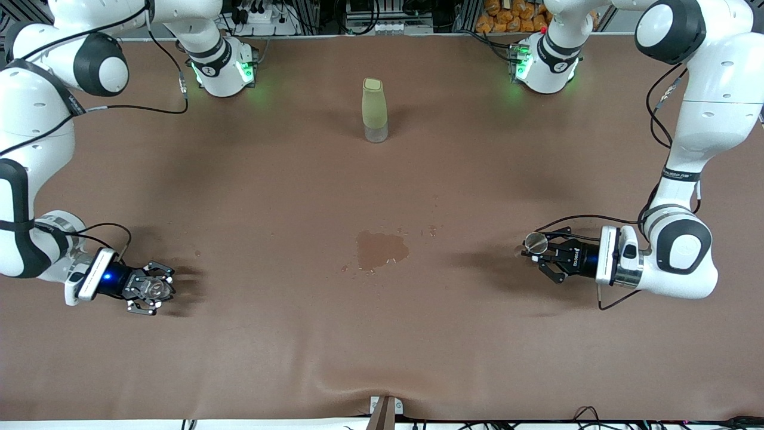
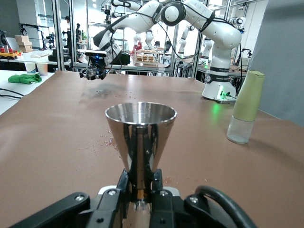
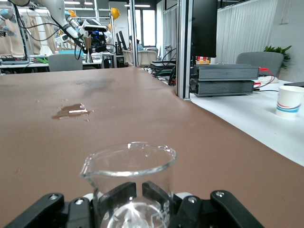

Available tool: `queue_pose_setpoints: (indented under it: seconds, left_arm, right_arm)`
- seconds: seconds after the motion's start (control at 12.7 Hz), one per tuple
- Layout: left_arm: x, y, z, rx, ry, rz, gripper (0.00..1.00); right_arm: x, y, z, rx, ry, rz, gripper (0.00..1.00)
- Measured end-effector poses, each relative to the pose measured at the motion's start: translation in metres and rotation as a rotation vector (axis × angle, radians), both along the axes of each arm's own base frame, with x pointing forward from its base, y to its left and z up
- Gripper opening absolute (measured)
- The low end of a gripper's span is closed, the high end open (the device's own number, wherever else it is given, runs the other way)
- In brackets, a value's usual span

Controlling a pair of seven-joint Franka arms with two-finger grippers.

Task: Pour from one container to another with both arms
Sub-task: 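Lift the beaker with the right gripper while the left gripper lifts the jigger, then carry the beaker and jigger toward each other at the table's middle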

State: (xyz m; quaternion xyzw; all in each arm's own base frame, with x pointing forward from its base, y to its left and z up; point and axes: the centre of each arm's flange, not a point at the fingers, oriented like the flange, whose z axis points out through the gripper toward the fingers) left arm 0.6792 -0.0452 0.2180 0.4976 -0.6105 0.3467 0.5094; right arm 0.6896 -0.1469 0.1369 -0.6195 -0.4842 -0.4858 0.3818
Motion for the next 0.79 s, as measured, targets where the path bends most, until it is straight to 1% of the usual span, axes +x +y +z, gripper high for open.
queue_pose_setpoints:
  seconds: [0.16, 0.39, 0.63, 0.79]
  left_arm:
    - [0.002, -0.006, 0.002, 0.007, -0.01, 0.0, 0.21]
    - [0.006, -0.008, 0.007, 0.012, -0.024, 0.001, 0.21]
    - [0.007, -0.007, 0.007, 0.018, -0.028, 0.009, 0.21]
    - [0.007, -0.007, 0.007, 0.019, -0.028, 0.011, 0.21]
  right_arm:
    - [0.009, 0.024, 0.015, 0.005, 0.019, 0.026, 0.15]
    - [0.023, 0.088, 0.029, 0.019, 0.043, 0.081, 0.15]
    - [0.038, 0.16, 0.047, 0.024, 0.054, 0.089, 0.15]
    - [0.044, 0.207, 0.057, 0.041, 0.051, 0.082, 0.15]
